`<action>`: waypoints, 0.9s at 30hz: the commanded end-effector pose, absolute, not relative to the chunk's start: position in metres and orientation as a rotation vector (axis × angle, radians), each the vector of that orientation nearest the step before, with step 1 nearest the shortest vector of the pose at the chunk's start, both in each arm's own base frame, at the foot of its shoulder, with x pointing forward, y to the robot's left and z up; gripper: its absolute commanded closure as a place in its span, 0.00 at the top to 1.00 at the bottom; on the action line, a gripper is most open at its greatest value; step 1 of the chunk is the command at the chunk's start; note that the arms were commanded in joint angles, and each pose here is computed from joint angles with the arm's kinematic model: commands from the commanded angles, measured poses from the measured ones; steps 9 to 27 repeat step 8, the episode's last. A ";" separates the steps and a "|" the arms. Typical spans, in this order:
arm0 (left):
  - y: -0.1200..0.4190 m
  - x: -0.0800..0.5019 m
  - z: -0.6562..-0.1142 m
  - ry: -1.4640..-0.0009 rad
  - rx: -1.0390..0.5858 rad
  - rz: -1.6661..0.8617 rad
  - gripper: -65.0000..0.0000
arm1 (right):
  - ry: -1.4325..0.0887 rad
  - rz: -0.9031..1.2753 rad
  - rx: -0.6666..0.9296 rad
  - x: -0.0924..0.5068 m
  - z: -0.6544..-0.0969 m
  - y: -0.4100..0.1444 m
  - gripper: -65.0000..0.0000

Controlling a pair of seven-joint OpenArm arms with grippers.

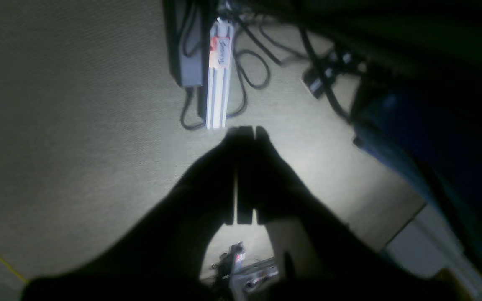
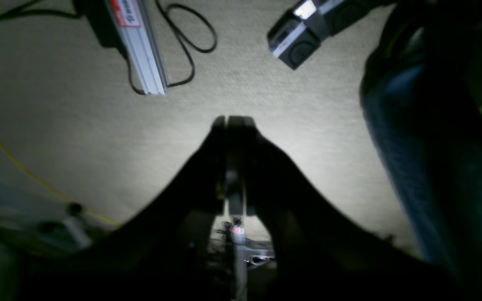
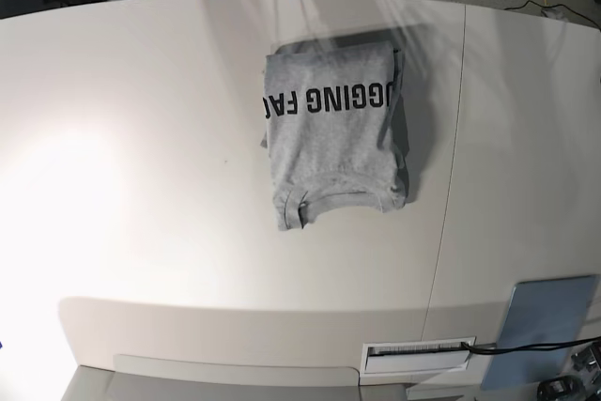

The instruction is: Fold the T-shirt properly

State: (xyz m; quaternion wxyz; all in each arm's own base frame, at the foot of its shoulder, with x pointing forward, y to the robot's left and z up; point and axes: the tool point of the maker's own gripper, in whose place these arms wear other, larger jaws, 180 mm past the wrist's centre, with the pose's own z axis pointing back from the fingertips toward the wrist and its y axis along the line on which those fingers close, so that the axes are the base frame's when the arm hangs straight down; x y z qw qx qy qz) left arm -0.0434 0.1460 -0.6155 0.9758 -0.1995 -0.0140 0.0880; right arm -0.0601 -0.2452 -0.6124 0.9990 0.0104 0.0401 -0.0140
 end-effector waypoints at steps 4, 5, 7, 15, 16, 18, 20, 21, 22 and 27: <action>0.139 -0.027 -0.637 0.036 -0.349 0.196 0.00 | 0.085 -0.065 0.047 -0.038 -0.626 -0.250 0.00; 0.135 -0.024 -0.640 0.050 -0.346 0.192 0.00 | 0.089 -0.072 0.059 -0.034 -0.628 -0.248 0.00; 0.128 -0.017 -0.644 0.072 -0.348 0.192 0.00 | 0.100 -0.088 0.071 -0.027 -0.632 -0.245 0.00; 0.125 -0.013 -0.646 0.079 -0.349 0.191 0.00 | 0.101 -0.094 0.074 -0.025 -0.633 -0.244 0.00; 0.125 -0.013 -0.646 0.079 -0.349 0.191 0.00 | 0.101 -0.094 0.074 -0.025 -0.633 -0.244 0.00; 0.125 -0.013 -0.646 0.079 -0.349 0.191 0.00 | 0.101 -0.094 0.074 -0.025 -0.633 -0.244 0.00; 0.125 -0.013 -0.646 0.079 -0.349 0.191 0.00 | 0.101 -0.094 0.074 -0.025 -0.633 -0.244 0.00; 0.125 -0.013 -0.646 0.079 -0.349 0.191 0.00 | 0.101 -0.094 0.074 -0.025 -0.633 -0.244 0.00; 0.125 -0.013 -0.646 0.079 -0.349 0.191 0.00 | 0.101 -0.094 0.074 -0.025 -0.633 -0.244 0.00; 0.125 -0.013 -0.646 0.079 -0.349 0.191 0.00 | 0.101 -0.094 0.074 -0.025 -0.633 -0.244 0.00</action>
